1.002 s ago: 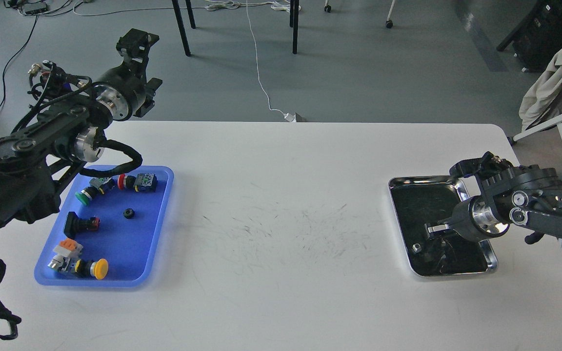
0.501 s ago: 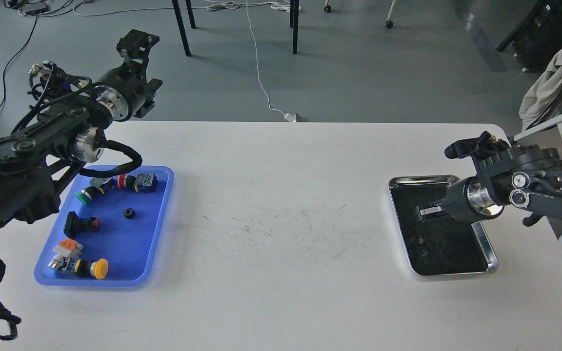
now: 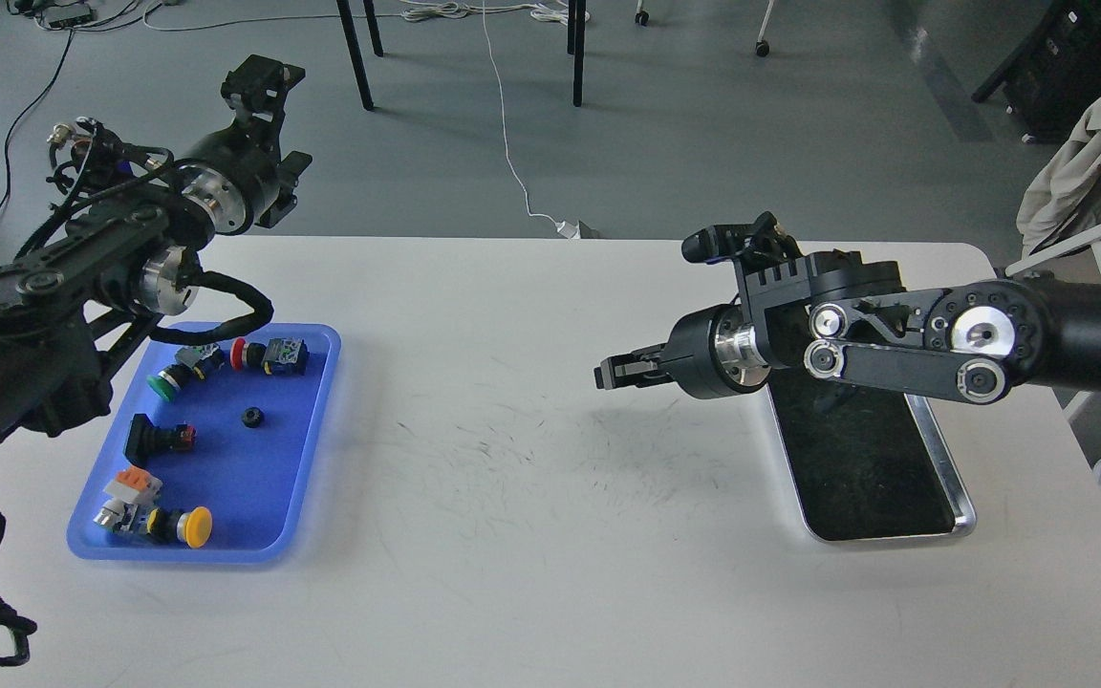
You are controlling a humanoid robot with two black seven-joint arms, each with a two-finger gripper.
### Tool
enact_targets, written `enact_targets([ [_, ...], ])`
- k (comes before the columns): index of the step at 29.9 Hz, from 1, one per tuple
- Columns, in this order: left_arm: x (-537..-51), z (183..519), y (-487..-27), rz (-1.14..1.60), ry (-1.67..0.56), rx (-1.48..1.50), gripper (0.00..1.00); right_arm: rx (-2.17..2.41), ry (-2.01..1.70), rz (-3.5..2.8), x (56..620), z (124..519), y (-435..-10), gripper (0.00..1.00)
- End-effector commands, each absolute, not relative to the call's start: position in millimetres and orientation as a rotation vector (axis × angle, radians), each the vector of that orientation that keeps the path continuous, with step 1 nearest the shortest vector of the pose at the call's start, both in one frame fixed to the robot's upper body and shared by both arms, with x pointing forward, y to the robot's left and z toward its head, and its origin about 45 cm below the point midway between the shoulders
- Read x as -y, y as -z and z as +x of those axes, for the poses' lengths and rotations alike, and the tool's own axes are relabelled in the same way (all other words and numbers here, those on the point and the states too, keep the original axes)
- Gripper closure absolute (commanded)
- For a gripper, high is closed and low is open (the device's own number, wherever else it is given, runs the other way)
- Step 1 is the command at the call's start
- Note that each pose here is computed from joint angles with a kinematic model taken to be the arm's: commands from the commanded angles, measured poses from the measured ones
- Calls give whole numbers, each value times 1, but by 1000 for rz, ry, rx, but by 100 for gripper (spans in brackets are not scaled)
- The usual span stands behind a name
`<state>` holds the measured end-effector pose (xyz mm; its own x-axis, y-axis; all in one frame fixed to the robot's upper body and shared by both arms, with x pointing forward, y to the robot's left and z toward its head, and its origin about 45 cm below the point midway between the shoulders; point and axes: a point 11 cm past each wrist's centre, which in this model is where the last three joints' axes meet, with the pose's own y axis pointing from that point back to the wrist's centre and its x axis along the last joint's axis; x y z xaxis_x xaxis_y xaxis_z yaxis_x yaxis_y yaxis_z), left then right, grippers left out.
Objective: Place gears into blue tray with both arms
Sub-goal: 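Carry the black part toward the table center and release it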
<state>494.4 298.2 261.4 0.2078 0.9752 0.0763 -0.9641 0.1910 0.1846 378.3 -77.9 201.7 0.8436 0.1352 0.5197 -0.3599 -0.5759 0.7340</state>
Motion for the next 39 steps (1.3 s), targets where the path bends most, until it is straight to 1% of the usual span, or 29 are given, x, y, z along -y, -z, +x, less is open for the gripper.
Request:
enact_targets([
  [1,-300,494,-262,209,-1368,-61,0,176,-681,2145,24,370,-189,99],
  [2,-300,494,-262,209,-1368,-61,0,185,-682,2148,18,369,-184,99],
  [5,-300,494,-262,209,-1368,-61,0,330,-642,2103,45,392,-166,99],
  [8,-300,494,-261,209,-1368,-63,0,408,-590,2087,64,396,-142,99],
  [15,-298,494,-261,207,-1365,-63,0,413,-551,2166,59,377,-127,99],
  [22,-300,494,-262,208,-1368,-62,0,367,-500,2269,39,344,-119,98],
  [34,-301,494,-262,208,-1369,-59,0,316,-404,2324,28,318,-112,97],
  [37,-301,494,-262,209,-1368,-59,0,317,-405,2324,28,318,-112,95],
  [39,-301,494,-262,209,-1370,-59,0,318,-404,2324,29,318,-111,91],
])
